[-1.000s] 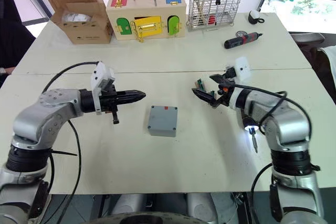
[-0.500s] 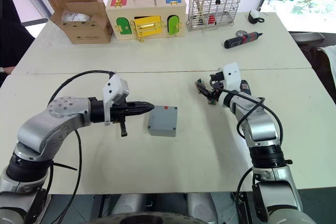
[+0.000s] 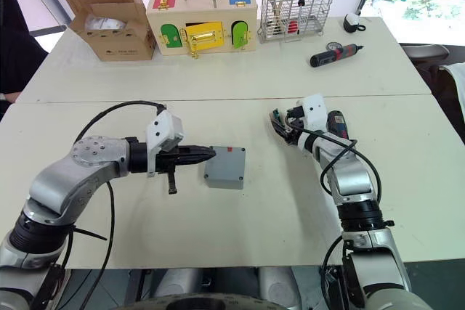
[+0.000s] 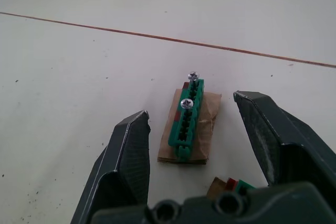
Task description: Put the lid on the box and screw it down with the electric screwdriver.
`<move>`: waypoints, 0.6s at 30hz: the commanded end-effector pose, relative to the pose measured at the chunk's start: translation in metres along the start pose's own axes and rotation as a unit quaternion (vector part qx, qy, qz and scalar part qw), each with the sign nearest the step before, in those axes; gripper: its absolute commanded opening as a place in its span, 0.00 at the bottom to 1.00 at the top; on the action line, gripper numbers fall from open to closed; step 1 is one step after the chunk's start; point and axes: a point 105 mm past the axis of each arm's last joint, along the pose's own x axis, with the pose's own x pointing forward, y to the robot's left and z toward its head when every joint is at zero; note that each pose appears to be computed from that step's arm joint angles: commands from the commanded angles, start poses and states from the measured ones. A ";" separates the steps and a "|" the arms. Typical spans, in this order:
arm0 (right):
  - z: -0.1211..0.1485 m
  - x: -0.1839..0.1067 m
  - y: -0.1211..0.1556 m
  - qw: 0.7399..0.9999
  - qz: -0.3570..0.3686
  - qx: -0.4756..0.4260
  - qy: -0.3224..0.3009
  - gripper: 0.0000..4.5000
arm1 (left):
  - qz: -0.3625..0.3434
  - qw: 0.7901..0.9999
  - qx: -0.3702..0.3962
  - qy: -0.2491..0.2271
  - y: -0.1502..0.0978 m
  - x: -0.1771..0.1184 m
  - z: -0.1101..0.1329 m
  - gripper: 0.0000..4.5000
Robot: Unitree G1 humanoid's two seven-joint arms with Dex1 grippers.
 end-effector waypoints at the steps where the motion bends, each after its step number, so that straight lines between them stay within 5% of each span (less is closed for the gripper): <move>1: 0.017 0.002 -0.003 0.999 -0.007 -0.012 -0.030 0.52 | 0.003 1.000 0.011 -0.006 0.000 -0.002 0.003 0.00; 3: 0.017 0.003 -0.004 0.999 -0.009 -0.010 -0.031 0.41 | 0.004 1.000 0.010 -0.006 0.000 -0.002 0.002 0.00; 7: 0.017 0.004 -0.005 0.999 -0.014 -0.009 -0.034 0.02 | 0.007 1.000 0.009 -0.003 0.002 -0.003 0.001 0.00; 18: 0.018 0.000 -0.006 0.999 -0.019 -0.003 -0.035 0.02 | 0.009 1.000 0.008 0.002 0.003 -0.003 -0.002 0.00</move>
